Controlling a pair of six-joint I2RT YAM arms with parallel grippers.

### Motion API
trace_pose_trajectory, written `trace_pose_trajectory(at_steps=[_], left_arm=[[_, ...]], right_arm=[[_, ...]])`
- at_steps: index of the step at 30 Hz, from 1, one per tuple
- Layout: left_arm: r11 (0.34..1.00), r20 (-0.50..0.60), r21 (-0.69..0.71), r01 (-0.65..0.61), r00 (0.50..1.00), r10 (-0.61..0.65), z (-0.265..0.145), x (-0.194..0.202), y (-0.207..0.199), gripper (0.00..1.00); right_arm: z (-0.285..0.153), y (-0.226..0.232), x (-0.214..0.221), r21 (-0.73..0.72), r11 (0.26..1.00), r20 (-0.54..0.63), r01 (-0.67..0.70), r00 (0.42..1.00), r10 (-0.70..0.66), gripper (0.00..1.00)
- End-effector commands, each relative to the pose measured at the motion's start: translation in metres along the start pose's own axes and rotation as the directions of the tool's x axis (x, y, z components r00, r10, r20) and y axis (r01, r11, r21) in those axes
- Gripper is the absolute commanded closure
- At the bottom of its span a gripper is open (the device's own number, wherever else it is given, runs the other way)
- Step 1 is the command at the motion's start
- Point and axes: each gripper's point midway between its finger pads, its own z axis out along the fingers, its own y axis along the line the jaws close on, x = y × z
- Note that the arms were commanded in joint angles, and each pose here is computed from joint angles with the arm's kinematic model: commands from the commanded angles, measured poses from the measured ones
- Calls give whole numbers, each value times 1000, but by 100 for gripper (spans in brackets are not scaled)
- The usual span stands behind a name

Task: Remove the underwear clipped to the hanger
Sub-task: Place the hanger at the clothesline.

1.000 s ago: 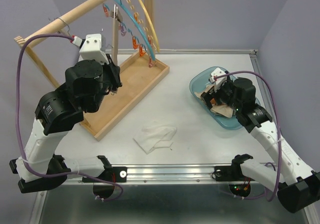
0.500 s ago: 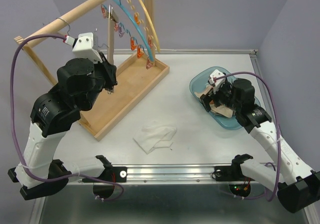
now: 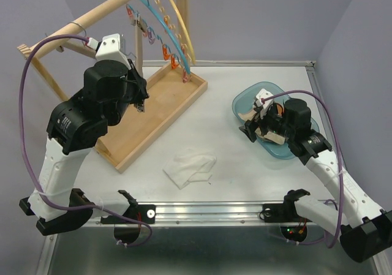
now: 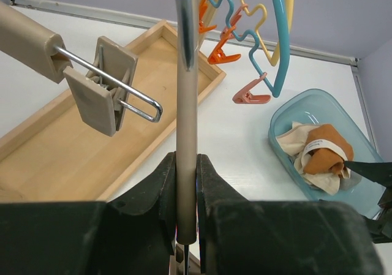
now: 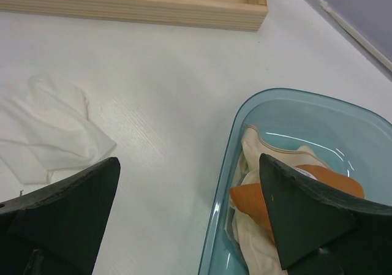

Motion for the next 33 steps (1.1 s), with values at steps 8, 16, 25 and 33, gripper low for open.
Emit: trace_pose_trajectory(at_steps=[8,16,25,33], left_arm=[[998,3,5,55,998,-55,9,-16,-1,100],[998,-8,-14,56,998,-56,15,-17,6,100],[998,-20,-34,60,998,-61,23,-12,12,100],[996,-9,-39,86,996,-86,31,-23,18,100]], right_arm=[[-1,2,-8,-10,1000,39,-6,999,6,0],[-2,2,-9,-10,1000,45,-5,999,5,0],[0,3,-7,-18,1000,39,-10,999,11,0],[-1,2,-8,-11,1000,42,-9,999,10,0]])
